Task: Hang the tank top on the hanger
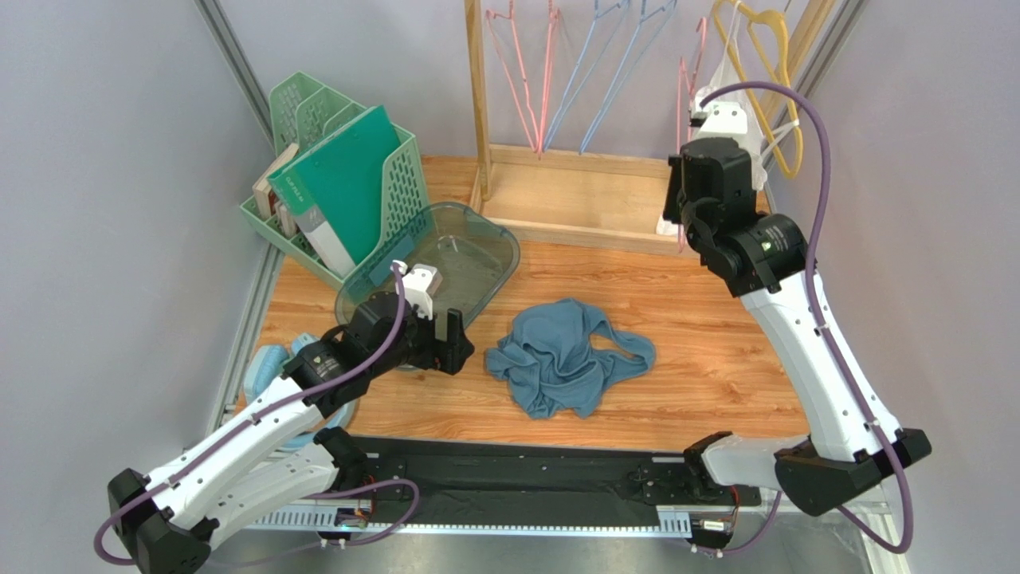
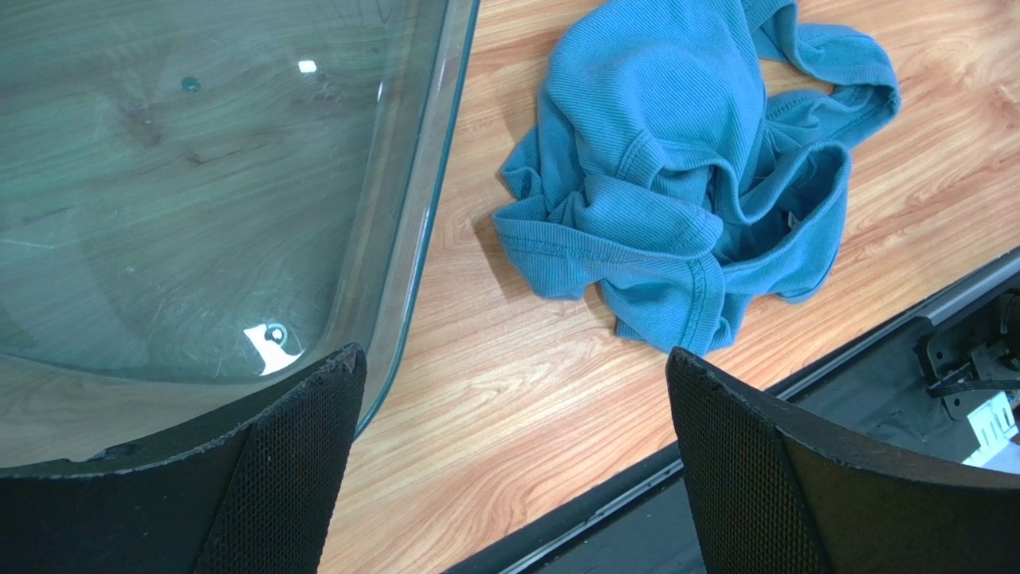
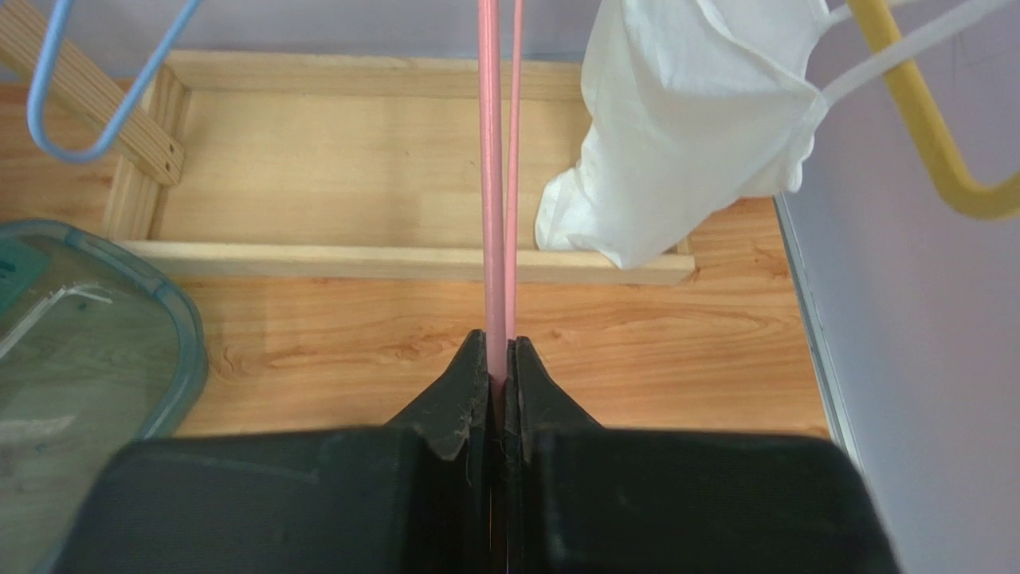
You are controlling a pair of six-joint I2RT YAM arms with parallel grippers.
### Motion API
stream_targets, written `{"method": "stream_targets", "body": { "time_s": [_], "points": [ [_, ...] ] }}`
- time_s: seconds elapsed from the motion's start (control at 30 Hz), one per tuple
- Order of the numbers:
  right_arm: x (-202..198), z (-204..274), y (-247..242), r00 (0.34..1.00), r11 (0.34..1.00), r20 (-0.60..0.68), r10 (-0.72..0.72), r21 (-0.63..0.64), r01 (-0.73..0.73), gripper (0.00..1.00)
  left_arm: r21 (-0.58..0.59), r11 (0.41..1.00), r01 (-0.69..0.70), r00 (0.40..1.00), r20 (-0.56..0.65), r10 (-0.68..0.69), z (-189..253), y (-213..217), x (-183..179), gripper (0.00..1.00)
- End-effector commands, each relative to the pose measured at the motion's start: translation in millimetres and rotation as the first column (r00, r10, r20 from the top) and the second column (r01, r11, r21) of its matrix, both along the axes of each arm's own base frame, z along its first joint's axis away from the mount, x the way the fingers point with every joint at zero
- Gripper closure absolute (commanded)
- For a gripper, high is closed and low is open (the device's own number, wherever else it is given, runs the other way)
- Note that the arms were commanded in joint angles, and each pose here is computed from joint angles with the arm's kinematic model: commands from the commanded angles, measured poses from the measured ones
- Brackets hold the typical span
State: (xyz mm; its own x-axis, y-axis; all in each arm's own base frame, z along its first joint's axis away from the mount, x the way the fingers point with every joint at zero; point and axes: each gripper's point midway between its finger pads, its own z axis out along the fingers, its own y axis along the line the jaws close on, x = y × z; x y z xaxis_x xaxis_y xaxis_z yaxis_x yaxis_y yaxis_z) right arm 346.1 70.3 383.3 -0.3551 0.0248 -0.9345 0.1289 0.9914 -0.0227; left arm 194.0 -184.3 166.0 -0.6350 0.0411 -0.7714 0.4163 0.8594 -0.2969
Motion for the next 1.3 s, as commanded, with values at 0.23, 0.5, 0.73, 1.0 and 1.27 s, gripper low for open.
{"method": "stream_targets", "body": {
  "time_s": [0.23,0.5,0.73,1.0,1.27],
  "points": [
    [-68,-43,-2,0.996,0.999,-0.083,-0.036,0.026,0.039,1.0,-0.074,0.991,0.113,0.993,-0.021,-0.115,4,-51,-6,0.03],
    [-94,-87,-4,0.989,0.997,-0.151,-0.008,0.074,0.02,1.0,-0.182,0.95,0.254,0.946,-0.159,-0.283,-35,-133,-35,0.03],
    [-102,-102,0,0.983,0.995,-0.181,0.027,0.095,-0.01,1.0,-0.193,0.95,0.246,0.929,-0.234,-0.288,-72,-168,-22,0.03],
    [-116,-106,4,0.978,0.988,-0.19,0.082,0.143,-0.055,1.0,-0.147,0.979,0.142,0.941,-0.287,-0.18,-116,-158,22,0.02],
    [-122,-129,17,0.958,0.978,-0.244,0.15,0.178,-0.108,1.0,-0.11,0.974,0.198,0.965,-0.155,-0.213,-79,-165,86,0.02]
  ]
}}
